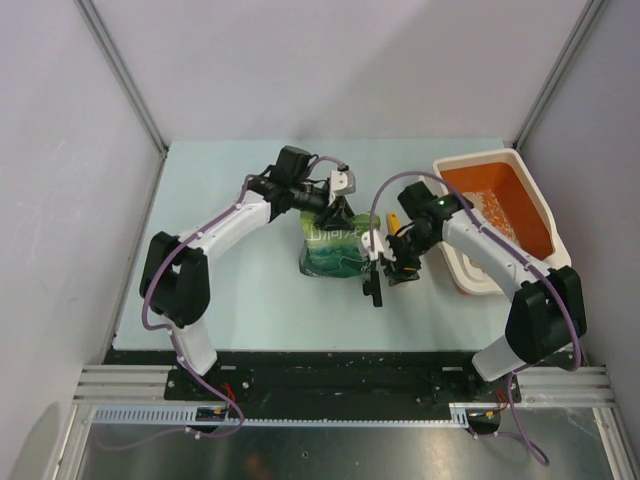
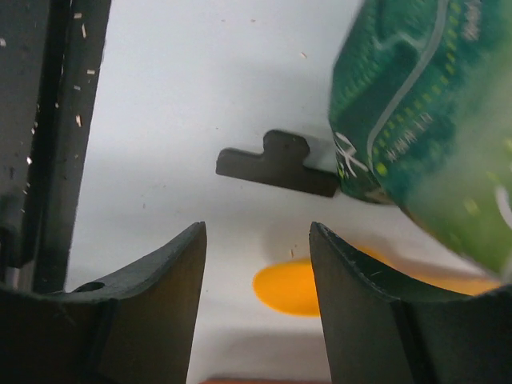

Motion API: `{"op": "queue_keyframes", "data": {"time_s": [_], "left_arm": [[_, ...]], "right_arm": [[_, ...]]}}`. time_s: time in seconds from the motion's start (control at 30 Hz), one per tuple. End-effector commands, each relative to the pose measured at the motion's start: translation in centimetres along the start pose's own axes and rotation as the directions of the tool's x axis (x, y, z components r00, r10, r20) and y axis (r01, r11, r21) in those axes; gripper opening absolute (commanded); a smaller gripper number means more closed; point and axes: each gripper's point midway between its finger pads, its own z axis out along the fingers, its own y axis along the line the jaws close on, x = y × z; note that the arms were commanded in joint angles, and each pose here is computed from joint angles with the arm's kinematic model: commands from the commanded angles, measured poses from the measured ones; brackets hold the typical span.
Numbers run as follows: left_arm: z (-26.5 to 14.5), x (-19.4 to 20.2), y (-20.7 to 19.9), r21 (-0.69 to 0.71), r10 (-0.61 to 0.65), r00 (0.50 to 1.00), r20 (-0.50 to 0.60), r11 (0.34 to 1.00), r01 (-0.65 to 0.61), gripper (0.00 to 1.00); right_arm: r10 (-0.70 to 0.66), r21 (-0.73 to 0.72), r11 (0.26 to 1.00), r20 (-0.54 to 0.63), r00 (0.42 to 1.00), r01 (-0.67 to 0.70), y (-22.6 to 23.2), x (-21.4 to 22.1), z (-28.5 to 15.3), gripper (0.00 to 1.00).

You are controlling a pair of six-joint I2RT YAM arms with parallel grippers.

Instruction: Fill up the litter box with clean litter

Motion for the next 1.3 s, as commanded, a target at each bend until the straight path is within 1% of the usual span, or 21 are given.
{"op": "queue_keyframes", "data": {"time_s": [0.0, 0.03, 0.1, 0.13, 0.2, 0.23, 0.27, 0.33, 0.37, 0.5, 0.7, 0.73, 0.8, 0.83, 1.03, 1.07, 1.13, 1.23, 1.27], "left_arm": [[-1.2, -3.3, 1.1, -0.054, 0.068, 0.997, 0.033, 0.996, -0.066, 0.43], [-1.4, -3.4, 1.3, -0.061, 0.069, 0.997, 0.034, 0.996, -0.066, 0.45], [-2.1, -3.5, 1.9, -0.088, 0.071, 0.997, 0.032, 0.994, -0.068, 0.46], [-2.5, -3.5, 2.1, -0.100, 0.062, 0.998, 0.032, 0.993, -0.058, 0.47], [-4.0, -3.7, 2.9, -0.144, 0.045, 0.998, 0.036, 0.989, -0.039, 0.48], [-4.6, -3.9, 3.2, -0.159, 0.014, 0.999, 0.049, 0.987, -0.006, 0.49], [-5.9, -4.4, 3.7, -0.186, 0.000, 0.998, 0.068, 0.982, 0.013, 0.49], [-7.5, -5.8, 3.6, -0.206, -0.021, 0.993, 0.113, 0.978, 0.044, 0.50], [-8.5, -6.1, 4.0, -0.229, -0.021, 0.992, 0.124, 0.972, 0.049, 0.51], [-10.8, -7.4, 3.7, -0.270, 0.004, 0.989, 0.150, 0.962, 0.037, 0.51], [-12.5, -7.7, 2.6, -0.306, 0.026, 0.987, 0.159, 0.952, 0.024, 0.51], [-12.4, -7.2, 2.3, -0.303, 0.014, 0.988, 0.154, 0.953, 0.034, 0.51], [-12.6, -7.2, 1.7, -0.305, 0.019, 0.987, 0.157, 0.952, 0.030, 0.51], [-12.7, -7.1, 1.4, -0.306, 0.019, 0.987, 0.157, 0.951, 0.030, 0.51], [-12.9, -6.7, 0.4, -0.307, 0.004, 0.987, 0.162, 0.951, 0.047, 0.51], [-12.8, -6.7, 0.4, -0.307, 0.001, 0.987, 0.163, 0.951, 0.050, 0.51], [-13.0, -6.8, 0.2, -0.309, 0.004, 0.986, 0.165, 0.950, 0.048, 0.51], [-12.9, -6.7, 0.0, -0.305, 0.001, 0.986, 0.168, 0.951, 0.051, 0.51], [-12.9, -6.7, 0.0, -0.306, 0.001, 0.986, 0.168, 0.950, 0.051, 0.51]], "right_arm": [[-0.257, -0.005, 0.966, -0.058, 0.965, 0.257, -0.8, -0.5, 1.2, 0.59], [-0.322, -0.003, 0.947, -0.058, 0.945, 0.322, -1.4, -0.7, 1.6, 0.59], [-0.385, -0.029, 0.923, -0.064, 0.921, 0.384, -1.8, -0.8, 2.7, 0.59], [-0.459, -0.043, 0.889, -0.067, 0.886, 0.457, -2.1, -0.8, 3.1, 0.59], [-0.517, -0.092, 0.855, -0.072, 0.853, 0.510, -2.2, 0.0, 4.0, 0.59], [-0.541, -0.111, 0.839, -0.074, 0.838, 0.532, -2.2, 0.3, 4.3, 0.59], [-0.587, -0.140, 0.807, -0.071, 0.807, 0.574, -2.4, 0.7, 4.9, 0.60], [-0.632, -0.186, 0.769, -0.080, 0.771, 0.611, -2.3, 1.4, 5.4, 0.59], [-0.672, -0.207, 0.733, -0.069, 0.738, 0.648, -2.4, 1.6, 5.8, 0.59], [-0.711, -0.292, 0.681, -0.044, 0.702, 0.671, -2.1, 2.7, 7.4, 0.57], [-0.721, -0.317, 0.660, -0.014, 0.692, 0.681, -2.4, 2.4, 9.7, 0.57], [-0.719, -0.330, 0.659, -0.010, 0.695, 0.676, -2.3, 2.7, 10.2, 0.57], [-0.723, -0.346, 0.649, -0.004, 0.691, 0.677, -2.1, 2.6, 10.8, 0.56], [-0.716, -0.359, 0.652, -0.003, 0.698, 0.668, -2.0, 3.0, 11.1, 0.55], [-0.709, -0.392, 0.646, 0.011, 0.705, 0.655, -1.2, 3.2, 11.9, 0.54], [-0.707, -0.406, 0.646, -0.001, 0.707, 0.646, -1.1, 3.5, 12.0, 0.54], [-0.705, -0.430, 0.645, -0.015, 0.709, 0.632, -0.9, 4.0, 12.2, 0.50], [-0.674, -0.431, 0.680, -0.051, 0.737, 0.593, -1.0, 4.4, 11.9, 0.47], [-0.662, -0.424, 0.693, -0.055, 0.748, 0.583, -1.0, 4.3, 11.8, 0.44]]}}
